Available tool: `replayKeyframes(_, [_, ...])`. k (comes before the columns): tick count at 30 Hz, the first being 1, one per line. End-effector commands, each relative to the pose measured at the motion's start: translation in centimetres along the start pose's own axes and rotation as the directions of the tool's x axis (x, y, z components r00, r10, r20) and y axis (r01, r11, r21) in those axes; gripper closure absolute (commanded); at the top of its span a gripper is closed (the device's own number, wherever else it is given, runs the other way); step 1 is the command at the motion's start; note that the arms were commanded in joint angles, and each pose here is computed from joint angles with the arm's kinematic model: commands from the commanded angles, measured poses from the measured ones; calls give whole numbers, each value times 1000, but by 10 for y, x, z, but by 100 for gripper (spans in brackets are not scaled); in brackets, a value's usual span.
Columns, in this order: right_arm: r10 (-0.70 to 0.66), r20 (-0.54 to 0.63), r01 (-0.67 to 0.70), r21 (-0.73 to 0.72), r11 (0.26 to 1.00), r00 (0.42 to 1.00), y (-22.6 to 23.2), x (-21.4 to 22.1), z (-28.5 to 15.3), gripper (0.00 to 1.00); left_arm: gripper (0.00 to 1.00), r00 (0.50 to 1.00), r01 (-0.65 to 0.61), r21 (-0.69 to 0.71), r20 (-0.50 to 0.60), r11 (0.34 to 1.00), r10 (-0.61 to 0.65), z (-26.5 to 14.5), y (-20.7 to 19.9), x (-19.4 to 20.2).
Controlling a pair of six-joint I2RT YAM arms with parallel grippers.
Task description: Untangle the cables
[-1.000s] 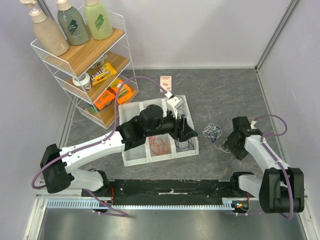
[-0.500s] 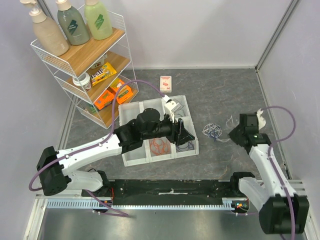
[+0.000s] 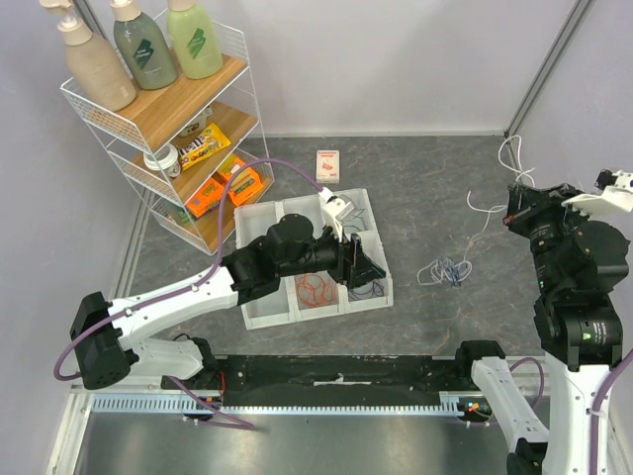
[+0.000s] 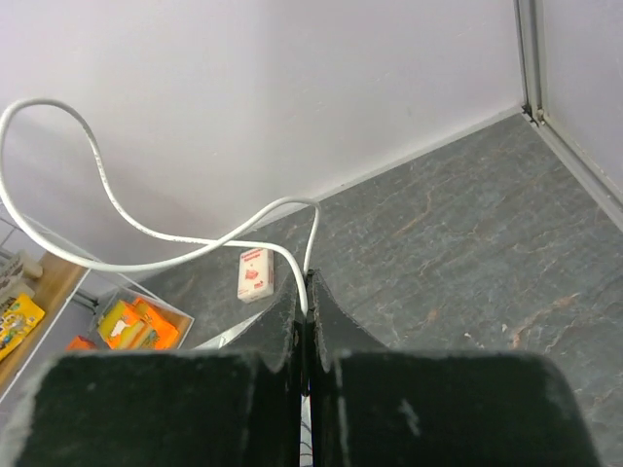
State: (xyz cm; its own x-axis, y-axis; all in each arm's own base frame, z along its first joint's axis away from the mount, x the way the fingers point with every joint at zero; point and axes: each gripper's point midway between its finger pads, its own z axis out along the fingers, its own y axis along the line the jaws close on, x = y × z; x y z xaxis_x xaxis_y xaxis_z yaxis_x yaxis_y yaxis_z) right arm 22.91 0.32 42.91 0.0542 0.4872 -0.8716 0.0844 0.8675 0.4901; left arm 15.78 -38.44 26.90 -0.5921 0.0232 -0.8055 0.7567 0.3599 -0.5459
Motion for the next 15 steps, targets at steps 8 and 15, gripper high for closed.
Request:
replayKeyframes(8, [-78,155,99,-130,987,985,48,-78,-19,100,25,997,41,140,56,989,-49,7,-28,-19])
replayKeyframes(15, [-28,86,42,-159,986,996,46,-52,-16,100,7,996,47,146,71,988,-57,60,-22,-32])
